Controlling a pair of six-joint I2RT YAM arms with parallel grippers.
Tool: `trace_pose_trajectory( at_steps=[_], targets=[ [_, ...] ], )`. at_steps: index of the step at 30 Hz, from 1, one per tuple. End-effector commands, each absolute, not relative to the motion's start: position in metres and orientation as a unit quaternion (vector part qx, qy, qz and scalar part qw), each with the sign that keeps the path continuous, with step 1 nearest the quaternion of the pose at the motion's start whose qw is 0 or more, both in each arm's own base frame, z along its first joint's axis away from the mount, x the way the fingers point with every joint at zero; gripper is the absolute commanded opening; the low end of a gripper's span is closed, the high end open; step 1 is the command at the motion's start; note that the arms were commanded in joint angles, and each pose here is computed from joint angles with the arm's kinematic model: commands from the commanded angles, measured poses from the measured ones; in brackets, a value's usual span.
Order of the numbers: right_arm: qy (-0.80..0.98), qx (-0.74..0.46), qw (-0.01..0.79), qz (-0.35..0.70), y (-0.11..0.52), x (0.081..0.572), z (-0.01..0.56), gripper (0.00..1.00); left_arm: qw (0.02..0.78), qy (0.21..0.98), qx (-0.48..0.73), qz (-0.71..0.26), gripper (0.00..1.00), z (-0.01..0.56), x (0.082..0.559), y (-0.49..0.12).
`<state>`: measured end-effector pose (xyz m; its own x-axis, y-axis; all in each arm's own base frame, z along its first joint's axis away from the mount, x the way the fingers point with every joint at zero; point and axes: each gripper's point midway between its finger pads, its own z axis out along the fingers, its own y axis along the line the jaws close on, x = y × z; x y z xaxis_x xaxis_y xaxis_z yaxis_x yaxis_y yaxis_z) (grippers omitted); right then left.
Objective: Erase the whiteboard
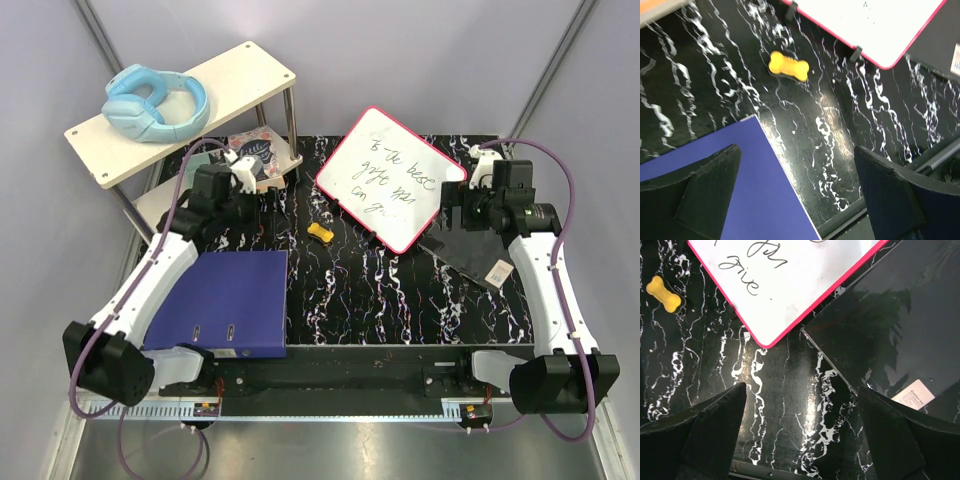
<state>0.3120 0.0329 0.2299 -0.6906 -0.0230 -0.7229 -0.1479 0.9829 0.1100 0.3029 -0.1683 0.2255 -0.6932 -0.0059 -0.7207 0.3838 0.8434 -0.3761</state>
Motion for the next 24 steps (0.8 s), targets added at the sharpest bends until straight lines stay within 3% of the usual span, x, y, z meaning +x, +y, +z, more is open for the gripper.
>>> trace_pose_trajectory(
  at_steps=[1,8,15,18,24],
  targets=[
    [0.916,-0.071,0.391,0.052,0.024,0.311,0.232,1.00,0.355,0.868,0.142,-0.316,0.99,0.218,0.308,-0.194],
    [0.932,-0.078,0.347,0.076,0.032,0.310,0.213,1.00,0.246,0.901,0.156,-0.322,0.99,0.156,0.328,-0.235],
    [0.947,-0.074,0.305,0.069,0.028,0.316,0.192,1.00,0.206,0.929,0.118,-0.285,0.98,0.118,0.369,-0.262],
    [0.948,-0.075,0.300,0.073,0.029,0.317,0.187,1.00,0.206,0.933,0.113,-0.274,0.85,0.108,0.387,-0.270],
    [0.945,-0.078,0.307,0.079,0.032,0.318,0.186,1.00,0.235,0.936,0.091,-0.244,0.38,0.102,0.427,-0.275]
  ],
)
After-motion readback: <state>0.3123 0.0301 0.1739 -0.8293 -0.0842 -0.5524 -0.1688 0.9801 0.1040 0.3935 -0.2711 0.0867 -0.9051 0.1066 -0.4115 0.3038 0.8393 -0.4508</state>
